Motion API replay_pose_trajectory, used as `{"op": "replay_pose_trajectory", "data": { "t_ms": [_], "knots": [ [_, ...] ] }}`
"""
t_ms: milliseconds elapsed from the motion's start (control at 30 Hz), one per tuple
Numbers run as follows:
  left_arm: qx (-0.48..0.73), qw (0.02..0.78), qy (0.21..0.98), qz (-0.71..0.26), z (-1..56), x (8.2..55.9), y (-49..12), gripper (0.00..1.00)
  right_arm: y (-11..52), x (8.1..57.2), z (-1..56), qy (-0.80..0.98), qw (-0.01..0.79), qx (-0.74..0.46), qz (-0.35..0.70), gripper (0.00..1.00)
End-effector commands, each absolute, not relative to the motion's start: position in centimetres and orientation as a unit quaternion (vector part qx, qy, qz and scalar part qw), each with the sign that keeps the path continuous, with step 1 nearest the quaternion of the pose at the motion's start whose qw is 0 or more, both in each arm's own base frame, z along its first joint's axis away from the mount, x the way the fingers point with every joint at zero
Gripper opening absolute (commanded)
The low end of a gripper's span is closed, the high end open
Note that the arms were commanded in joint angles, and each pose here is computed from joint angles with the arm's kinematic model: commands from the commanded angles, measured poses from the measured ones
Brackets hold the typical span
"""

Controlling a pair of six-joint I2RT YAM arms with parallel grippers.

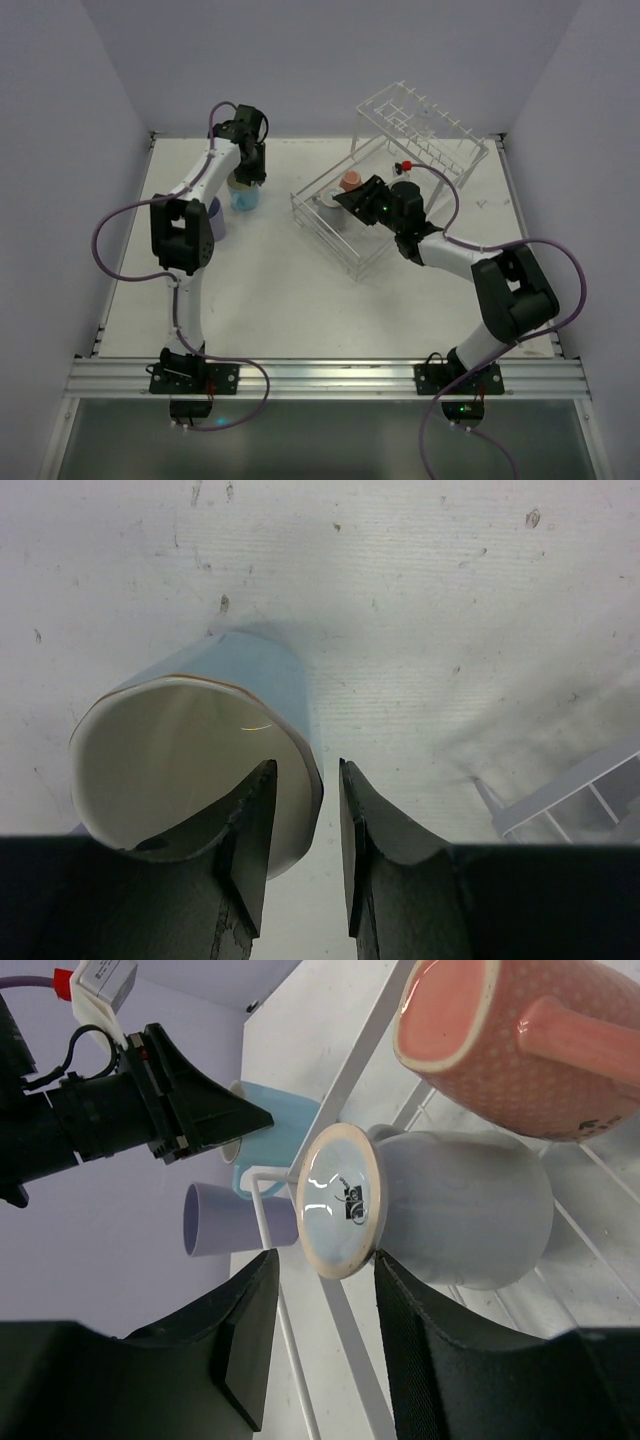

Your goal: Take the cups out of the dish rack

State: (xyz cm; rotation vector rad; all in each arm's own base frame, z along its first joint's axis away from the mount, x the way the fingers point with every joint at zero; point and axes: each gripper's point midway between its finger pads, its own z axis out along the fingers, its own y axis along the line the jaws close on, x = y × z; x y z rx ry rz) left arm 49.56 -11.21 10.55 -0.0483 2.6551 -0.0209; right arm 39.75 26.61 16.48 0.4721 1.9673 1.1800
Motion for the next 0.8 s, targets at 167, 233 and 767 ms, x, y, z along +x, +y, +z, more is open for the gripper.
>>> {"op": "replay_pose_trajectory", "data": {
  "t_ms": [167, 233, 767],
  "knots": [
    [-0.009, 0.289, 0.957, -0.026, 14.5, 49.9, -12.0, 0.35, 27.1, 42.2, 18.7, 0.744, 0.419, 0.18, 0.489, 0.44],
    [-0.01, 0.292, 0.956, -0.026, 14.9, 49.9, -12.0, 0.36, 27.2, 42.2, 18.5, 0.743, 0.418, 0.178, 0.492, 0.43],
    [-0.009, 0.293, 0.956, -0.028, 14.9, 49.7, -12.0, 0.39, 27.6, 43.3, 17.7, 0.748, 0.405, 0.178, 0.495, 0.24]
  ]
}}
